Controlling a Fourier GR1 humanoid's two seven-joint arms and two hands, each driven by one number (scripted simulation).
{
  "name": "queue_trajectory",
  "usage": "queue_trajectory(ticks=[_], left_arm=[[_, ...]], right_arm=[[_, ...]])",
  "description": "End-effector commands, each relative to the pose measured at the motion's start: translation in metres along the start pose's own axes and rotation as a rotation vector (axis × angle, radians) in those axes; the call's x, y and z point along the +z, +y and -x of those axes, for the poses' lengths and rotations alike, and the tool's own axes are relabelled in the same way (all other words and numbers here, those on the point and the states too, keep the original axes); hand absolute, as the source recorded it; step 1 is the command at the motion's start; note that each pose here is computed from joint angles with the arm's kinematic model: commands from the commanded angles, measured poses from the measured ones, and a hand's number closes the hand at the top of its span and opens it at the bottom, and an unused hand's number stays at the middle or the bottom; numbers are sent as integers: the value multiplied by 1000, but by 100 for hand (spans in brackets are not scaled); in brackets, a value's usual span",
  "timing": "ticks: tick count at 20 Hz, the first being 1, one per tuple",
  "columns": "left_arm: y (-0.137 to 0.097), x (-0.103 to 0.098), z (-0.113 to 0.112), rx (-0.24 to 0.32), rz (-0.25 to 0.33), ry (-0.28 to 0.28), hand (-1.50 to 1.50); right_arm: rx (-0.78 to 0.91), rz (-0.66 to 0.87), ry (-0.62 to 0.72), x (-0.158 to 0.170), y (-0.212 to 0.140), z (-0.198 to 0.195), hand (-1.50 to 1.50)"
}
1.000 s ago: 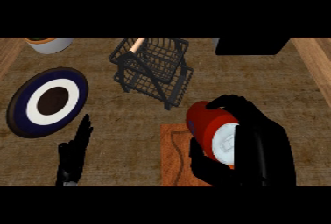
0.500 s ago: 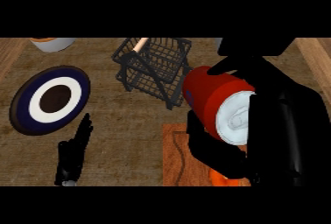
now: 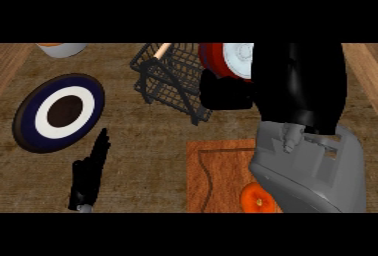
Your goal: Pick the can from the cutting board and place it in the tiered basket
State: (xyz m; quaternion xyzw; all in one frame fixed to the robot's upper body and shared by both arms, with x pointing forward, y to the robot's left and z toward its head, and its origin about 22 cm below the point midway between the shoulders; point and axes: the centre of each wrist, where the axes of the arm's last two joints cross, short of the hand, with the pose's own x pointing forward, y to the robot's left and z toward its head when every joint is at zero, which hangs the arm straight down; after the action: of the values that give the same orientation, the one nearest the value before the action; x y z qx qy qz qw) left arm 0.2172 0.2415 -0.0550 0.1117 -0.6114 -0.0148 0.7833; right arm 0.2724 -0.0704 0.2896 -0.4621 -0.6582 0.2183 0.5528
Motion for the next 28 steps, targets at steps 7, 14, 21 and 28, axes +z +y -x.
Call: queue_trajectory(ticks=[7, 14, 21, 28], left_arm=[[-11, 1, -5, 11, 23, 1, 0], [-17, 2, -3, -8, 9, 10, 0], [-10, -1, -1, -4, 22, -1, 0], [-4, -3, 2, -5, 20, -1, 0]], right_arm=[[27, -97, 113, -68, 43, -24, 150], [76, -128, 134, -81, 103, -20, 150], [85, -139, 197, -90, 142, -9, 150], [-323, -185, 304, -100, 146, 37, -150]])
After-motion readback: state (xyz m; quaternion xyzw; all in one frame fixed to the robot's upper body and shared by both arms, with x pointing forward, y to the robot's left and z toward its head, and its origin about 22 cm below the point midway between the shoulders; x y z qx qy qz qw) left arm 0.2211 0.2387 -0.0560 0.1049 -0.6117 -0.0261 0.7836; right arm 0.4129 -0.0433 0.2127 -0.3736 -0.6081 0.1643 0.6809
